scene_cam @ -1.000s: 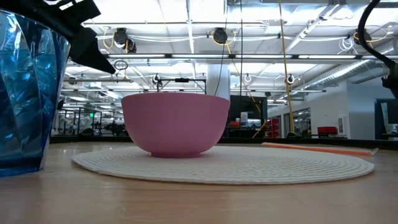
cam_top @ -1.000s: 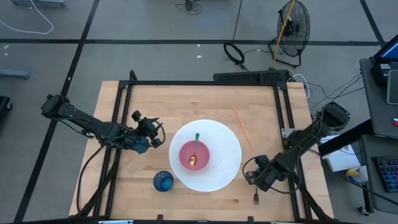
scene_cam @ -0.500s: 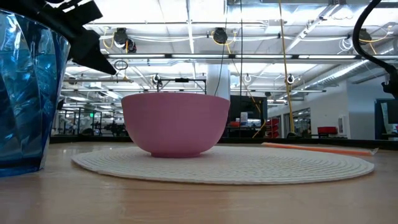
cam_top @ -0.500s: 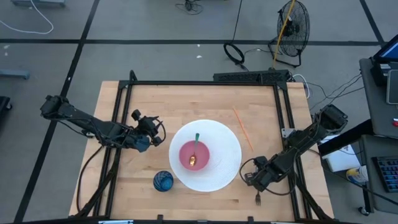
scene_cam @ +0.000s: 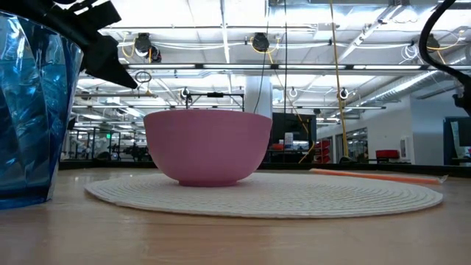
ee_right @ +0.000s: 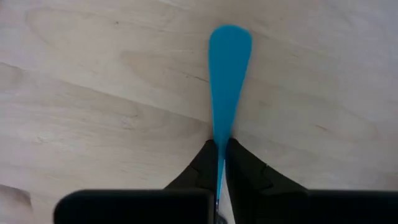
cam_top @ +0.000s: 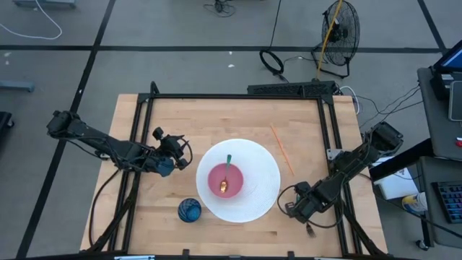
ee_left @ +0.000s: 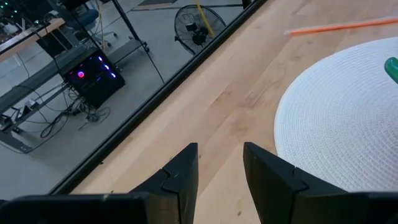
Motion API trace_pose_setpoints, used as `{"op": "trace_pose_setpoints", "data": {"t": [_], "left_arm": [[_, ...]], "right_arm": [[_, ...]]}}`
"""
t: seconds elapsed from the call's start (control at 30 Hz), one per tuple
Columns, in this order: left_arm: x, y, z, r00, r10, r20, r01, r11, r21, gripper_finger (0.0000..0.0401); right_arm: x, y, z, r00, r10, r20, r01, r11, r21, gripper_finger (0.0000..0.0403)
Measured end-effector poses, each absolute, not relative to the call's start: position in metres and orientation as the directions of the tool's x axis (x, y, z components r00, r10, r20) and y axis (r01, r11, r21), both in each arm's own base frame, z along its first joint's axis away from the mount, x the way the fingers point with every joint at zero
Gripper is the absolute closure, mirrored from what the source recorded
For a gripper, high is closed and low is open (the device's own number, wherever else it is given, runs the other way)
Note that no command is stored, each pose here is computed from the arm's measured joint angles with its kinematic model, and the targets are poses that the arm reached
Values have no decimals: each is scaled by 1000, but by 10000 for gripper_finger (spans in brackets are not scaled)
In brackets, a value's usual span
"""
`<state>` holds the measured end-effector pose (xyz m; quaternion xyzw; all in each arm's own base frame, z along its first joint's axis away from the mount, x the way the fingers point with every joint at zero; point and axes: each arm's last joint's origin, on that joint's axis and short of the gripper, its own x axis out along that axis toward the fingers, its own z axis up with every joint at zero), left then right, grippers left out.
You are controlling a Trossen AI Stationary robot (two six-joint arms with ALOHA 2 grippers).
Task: Pick & Place Utensil
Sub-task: Put the blue fork into the pink bowl
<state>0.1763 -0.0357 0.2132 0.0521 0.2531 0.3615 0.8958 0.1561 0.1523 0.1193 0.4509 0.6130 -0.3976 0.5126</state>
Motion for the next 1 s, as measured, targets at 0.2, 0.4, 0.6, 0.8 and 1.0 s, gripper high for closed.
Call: {"op": "trace_pose_setpoints", "data": {"t": [0.2, 0.4, 0.6, 0.8, 1.0], "left_arm": [[176, -36, 213, 609, 675, -417, -622, 732, 276, 267], [176, -36, 213, 608, 675, -418, -623, 732, 276, 267], [176, -36, 213, 608, 675, -418, -624, 732, 274, 267], [176, -36, 213, 608, 675, -417, -627, 731, 269, 267], [176, -36, 213, 612, 674, -415, -628, 732, 263, 267]], "right_arm": [[156, 149, 119, -22, 62, -998, 941, 337, 0, 395], [158, 147, 119, 42, -5, -999, 917, 397, 37, 400], [162, 144, 125, 185, -97, -978, 888, 442, 124, 401], [161, 138, 138, 289, -161, -944, 858, 481, 181, 400], [160, 136, 140, 233, -98, -968, 871, 462, 163, 400]]}}
